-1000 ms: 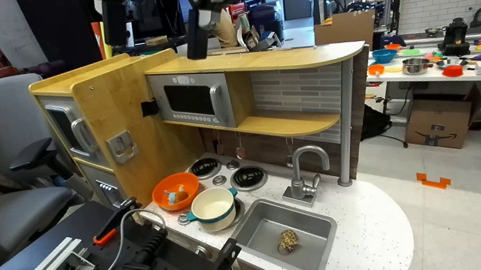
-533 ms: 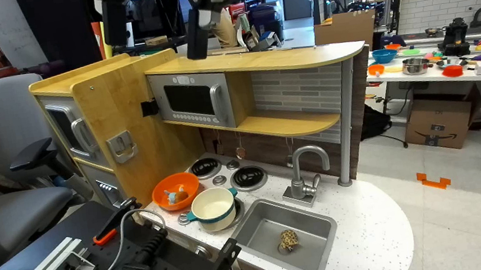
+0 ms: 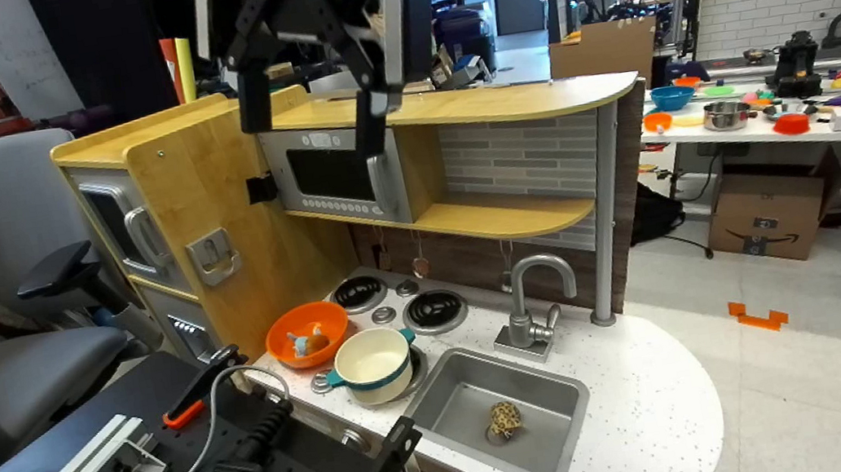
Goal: Pick up the white pot then place it back down on the stove
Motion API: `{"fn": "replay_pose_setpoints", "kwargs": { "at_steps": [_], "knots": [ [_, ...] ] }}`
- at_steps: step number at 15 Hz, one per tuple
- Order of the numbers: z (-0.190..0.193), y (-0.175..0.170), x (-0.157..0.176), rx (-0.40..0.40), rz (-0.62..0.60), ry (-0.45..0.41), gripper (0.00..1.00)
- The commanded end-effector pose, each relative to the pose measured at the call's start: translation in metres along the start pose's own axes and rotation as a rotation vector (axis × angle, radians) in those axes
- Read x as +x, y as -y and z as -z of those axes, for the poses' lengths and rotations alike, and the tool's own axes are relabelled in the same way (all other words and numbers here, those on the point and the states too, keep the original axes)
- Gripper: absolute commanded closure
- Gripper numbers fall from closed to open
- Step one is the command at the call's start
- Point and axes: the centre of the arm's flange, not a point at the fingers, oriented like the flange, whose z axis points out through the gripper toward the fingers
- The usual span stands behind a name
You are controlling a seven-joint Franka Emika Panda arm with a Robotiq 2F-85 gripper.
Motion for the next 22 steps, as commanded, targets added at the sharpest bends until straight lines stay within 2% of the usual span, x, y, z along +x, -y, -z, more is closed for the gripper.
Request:
{"fn": "replay_pose_setpoints", "kwargs": {
  "at_steps": [1,7,11,15,20,22],
  "knots": [
    [-0.044,0.008,0.037,-0.03,-0.048,-0.058,0.0],
    [-0.12,0.024,0.079,-0.123,-0.013,-0.093,0.0],
    [-0.167,0.033,0.107,-0.155,-0.003,-0.116,0.0],
    [-0.203,0.037,0.133,-0.178,-0.024,-0.12,0.0],
    [-0.239,0.055,0.172,-0.221,-0.051,-0.172,0.0],
    [-0.256,0.063,0.187,-0.236,-0.082,-0.162,0.0]
  ]
}}
